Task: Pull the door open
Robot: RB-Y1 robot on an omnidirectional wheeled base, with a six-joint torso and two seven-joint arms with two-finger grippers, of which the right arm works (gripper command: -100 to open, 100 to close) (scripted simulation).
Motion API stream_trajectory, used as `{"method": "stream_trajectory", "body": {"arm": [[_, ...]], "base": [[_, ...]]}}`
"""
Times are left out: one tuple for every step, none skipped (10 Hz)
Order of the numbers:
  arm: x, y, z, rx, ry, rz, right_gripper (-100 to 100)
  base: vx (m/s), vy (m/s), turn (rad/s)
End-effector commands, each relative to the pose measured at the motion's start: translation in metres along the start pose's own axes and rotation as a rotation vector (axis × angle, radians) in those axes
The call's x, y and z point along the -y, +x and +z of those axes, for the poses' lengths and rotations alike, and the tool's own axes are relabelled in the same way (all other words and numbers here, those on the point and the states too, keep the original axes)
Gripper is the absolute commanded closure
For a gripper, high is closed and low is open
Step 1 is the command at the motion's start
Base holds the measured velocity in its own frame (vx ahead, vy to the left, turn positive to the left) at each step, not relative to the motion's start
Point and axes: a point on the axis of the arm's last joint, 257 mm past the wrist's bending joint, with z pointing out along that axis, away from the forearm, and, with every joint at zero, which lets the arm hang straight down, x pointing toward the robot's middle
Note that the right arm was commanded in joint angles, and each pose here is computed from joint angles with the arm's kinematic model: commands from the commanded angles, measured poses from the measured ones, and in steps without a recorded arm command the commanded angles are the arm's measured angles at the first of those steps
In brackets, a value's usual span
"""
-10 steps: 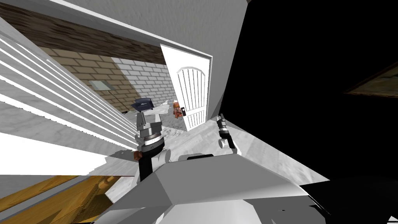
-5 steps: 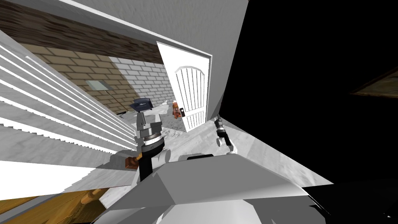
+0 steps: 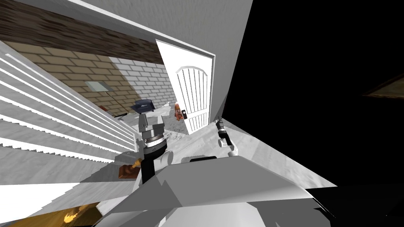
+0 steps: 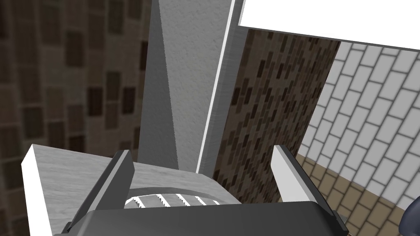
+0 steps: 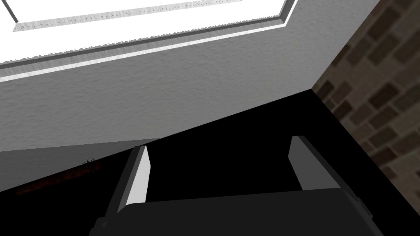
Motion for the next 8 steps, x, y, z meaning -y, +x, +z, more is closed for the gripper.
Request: {"method": "stream_trajectory", "body": {"arm": [[0.012, 0.008, 0.0048, -0.012, 0.022, 0.002, -100], [0.016, 0.01, 0.0063, -0.017, 0.03, 0.003, -100], [0.025, 0.015, 0.0092, -0.026, 0.046, 0.005, -100], [0.029, 0.017, 0.0107, -0.03, 0.054, 0.006, -100], [0.034, 0.02, 0.012, -0.035, 0.062, 0.006, -100], [0.038, 0.023, 0.0134, -0.039, 0.069, 0.007, -100], [0.042, 0.025, 0.0147, -0.044, 0.077, 0.008, -100], [0.046, 0.028, 0.016, -0.048, 0.085, 0.008, -100]], "base": [[0.061, -0.024, -0.001], [0.067, -0.032, 0.001], [0.068, -0.025, 0.005], [0.071, -0.007, 0.006], [0.061, -0.002, 0.003], [0.048, -0.006, 0.005], [0.041, -0.007, 0.005], [0.038, -0.01, 0.004]]}}
